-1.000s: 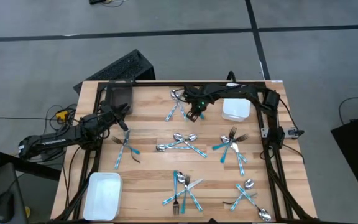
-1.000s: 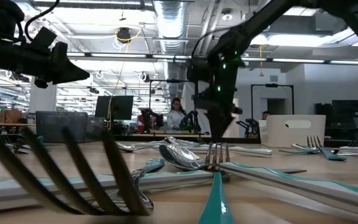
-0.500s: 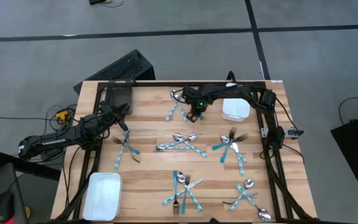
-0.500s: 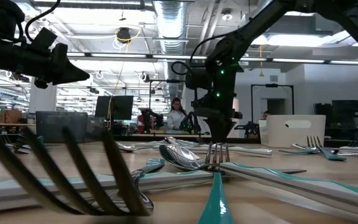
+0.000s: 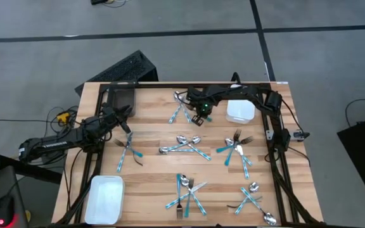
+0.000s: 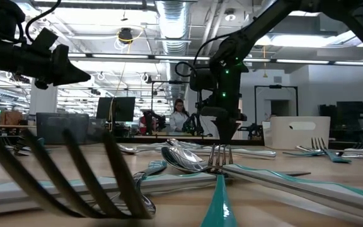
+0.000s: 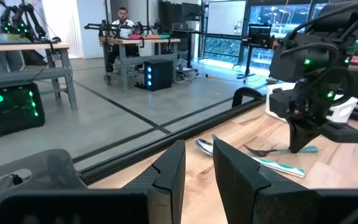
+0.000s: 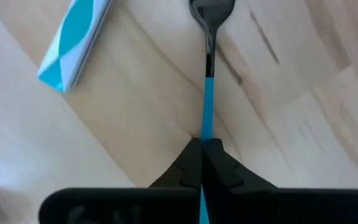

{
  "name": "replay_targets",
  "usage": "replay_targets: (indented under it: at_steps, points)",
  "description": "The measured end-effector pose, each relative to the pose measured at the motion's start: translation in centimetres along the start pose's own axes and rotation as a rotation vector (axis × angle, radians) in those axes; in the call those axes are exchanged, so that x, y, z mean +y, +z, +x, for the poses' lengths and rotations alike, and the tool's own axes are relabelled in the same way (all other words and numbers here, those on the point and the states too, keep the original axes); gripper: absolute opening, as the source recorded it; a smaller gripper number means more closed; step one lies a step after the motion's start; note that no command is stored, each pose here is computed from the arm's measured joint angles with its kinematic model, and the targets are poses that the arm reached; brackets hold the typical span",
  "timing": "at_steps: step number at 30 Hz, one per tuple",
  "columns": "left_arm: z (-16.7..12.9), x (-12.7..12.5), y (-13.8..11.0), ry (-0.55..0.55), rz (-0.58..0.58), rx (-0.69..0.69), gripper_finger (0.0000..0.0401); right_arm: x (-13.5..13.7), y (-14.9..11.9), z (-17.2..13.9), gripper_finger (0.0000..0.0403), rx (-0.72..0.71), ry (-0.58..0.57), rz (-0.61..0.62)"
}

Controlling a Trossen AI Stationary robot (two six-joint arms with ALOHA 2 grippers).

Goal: Sort silverware by color (type)
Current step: Put the blue fork into the top white bin

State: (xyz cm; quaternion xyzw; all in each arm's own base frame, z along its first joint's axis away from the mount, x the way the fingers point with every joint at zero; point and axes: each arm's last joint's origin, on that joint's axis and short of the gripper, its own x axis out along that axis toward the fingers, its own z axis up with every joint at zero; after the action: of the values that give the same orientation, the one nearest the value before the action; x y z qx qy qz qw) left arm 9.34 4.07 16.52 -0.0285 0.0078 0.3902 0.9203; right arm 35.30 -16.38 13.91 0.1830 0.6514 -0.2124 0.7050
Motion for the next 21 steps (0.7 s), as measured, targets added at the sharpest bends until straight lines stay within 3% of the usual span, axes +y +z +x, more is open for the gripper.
replay_targets:
  at_steps: [7,21]
  points:
    - [0.0,0.0,0.0,0.000,0.002,0.000,0.0071,-0.4,0.0,-1.4,0.0017,-0.044,0.008,0.022]
    - [0.0,0.0,0.0,-0.001,-0.006,0.000,0.0071,-0.8,-0.7,-8.4,0.0019,-0.268,0.038,0.036]
